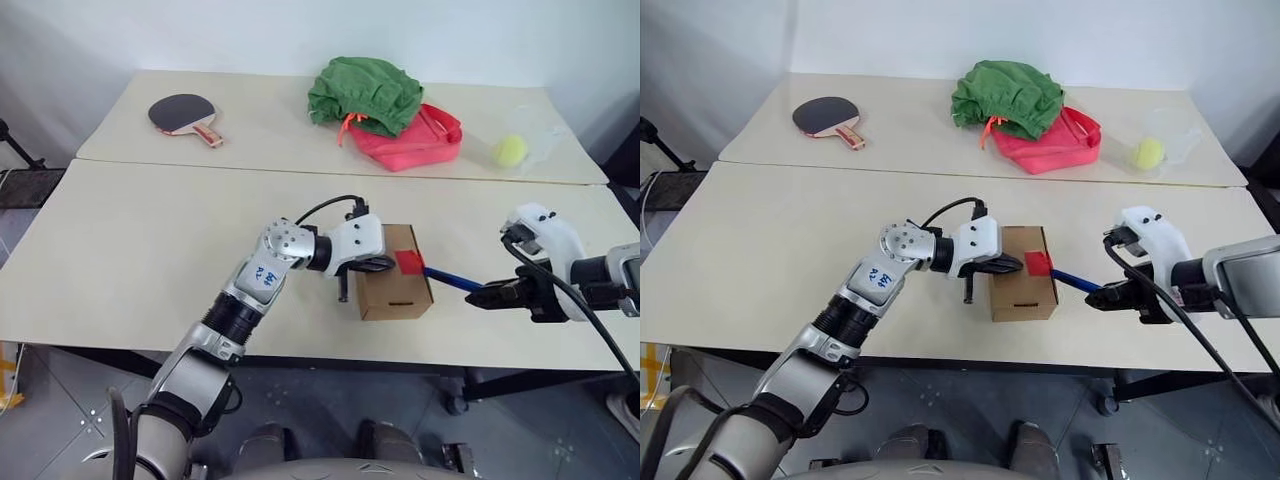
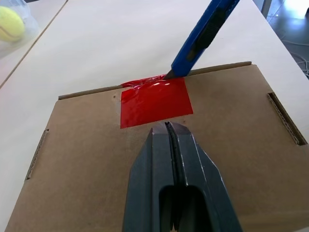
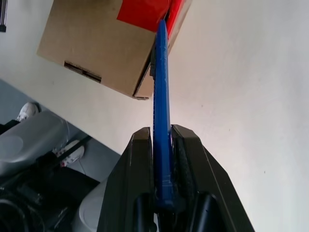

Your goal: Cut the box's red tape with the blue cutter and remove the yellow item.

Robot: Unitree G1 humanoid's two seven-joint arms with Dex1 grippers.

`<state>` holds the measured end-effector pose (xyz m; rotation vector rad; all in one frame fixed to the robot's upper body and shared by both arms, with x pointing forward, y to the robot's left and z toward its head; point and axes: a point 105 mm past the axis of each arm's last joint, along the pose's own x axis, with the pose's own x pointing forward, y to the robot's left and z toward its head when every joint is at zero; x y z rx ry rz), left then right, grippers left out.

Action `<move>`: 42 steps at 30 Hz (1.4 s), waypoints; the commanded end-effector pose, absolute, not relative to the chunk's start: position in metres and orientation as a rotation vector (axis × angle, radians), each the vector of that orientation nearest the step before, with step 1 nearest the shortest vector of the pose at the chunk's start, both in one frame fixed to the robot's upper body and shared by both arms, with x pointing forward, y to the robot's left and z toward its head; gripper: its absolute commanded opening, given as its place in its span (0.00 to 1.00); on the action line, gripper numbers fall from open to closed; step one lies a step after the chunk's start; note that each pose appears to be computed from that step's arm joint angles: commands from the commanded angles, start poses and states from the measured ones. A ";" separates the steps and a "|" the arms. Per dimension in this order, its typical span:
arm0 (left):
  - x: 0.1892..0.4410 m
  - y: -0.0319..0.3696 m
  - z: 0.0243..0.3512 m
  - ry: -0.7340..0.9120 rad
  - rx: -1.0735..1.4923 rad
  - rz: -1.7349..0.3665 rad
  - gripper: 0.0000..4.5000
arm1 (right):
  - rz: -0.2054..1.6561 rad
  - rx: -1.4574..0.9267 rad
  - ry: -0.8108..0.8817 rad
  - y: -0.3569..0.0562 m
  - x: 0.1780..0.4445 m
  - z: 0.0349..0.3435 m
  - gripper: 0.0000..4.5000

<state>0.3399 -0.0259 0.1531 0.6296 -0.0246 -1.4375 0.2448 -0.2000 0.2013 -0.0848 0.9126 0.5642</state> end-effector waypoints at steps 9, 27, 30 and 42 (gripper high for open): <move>0.332 -0.026 0.109 0.160 0.657 -1.464 0.00 | 0.676 -0.093 1.048 -0.198 0.205 0.203 0.06; 0.345 -0.002 0.137 0.084 0.602 -1.434 0.00 | 0.318 0.047 0.805 -0.276 0.238 0.276 0.06; 0.348 0.005 0.147 0.047 0.584 -1.421 0.00 | 0.251 0.055 0.701 -0.296 0.260 0.252 0.06; 0.363 0.052 0.172 -0.002 0.529 -1.283 0.00 | 0.297 0.018 0.478 -0.316 0.291 0.159 0.18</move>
